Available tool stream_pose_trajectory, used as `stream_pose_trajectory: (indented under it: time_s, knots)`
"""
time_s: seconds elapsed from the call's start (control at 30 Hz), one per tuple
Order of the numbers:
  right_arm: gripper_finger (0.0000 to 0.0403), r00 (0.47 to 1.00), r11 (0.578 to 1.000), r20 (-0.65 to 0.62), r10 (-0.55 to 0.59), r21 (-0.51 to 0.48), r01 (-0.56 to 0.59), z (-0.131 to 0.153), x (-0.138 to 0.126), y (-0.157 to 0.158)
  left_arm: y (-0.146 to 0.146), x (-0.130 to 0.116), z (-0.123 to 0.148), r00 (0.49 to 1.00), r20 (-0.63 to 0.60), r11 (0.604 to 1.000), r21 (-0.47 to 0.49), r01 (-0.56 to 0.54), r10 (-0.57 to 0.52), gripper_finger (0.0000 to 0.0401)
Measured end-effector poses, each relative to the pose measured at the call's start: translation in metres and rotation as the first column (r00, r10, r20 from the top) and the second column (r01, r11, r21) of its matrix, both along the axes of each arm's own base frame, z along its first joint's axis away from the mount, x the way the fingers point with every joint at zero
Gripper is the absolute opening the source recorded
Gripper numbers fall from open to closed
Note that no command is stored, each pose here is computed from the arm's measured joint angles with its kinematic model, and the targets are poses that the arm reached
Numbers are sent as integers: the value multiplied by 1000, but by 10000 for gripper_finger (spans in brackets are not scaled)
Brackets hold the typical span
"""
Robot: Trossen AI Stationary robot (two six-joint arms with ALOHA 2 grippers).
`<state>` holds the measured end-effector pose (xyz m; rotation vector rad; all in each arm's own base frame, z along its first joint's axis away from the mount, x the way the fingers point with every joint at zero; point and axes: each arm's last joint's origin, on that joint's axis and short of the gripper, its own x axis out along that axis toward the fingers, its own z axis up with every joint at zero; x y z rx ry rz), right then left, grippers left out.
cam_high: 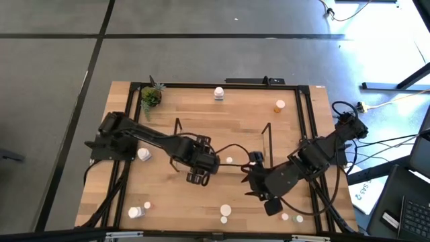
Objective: Pick and place medicine bottles onto shelf by color
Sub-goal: Put the middle orange pill bottle on the shelf
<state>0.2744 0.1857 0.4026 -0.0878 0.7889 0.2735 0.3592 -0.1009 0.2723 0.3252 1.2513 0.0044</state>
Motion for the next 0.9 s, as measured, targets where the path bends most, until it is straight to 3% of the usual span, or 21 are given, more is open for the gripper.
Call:
stream_pose_trajectory:
  time_s: [0.4, 0.53, 0.9]
  knots:
    - [181, 1000, 1000, -3, 1, -7, -1, 0, 0, 0, 21, 24, -29, 999, -43, 1000, 17, -9, 10, 194]
    - [181, 998, 997, 28, -53, -55, 54, 0, 0, -2, 24, 24, -30, 998, -58, 999, -48, -2, 0, 194]
    - [181, 993, 986, 50, -107, -120, 113, -1, 0, -6, 23, 24, -30, 997, -73, 995, -99, 19, -26, 194]
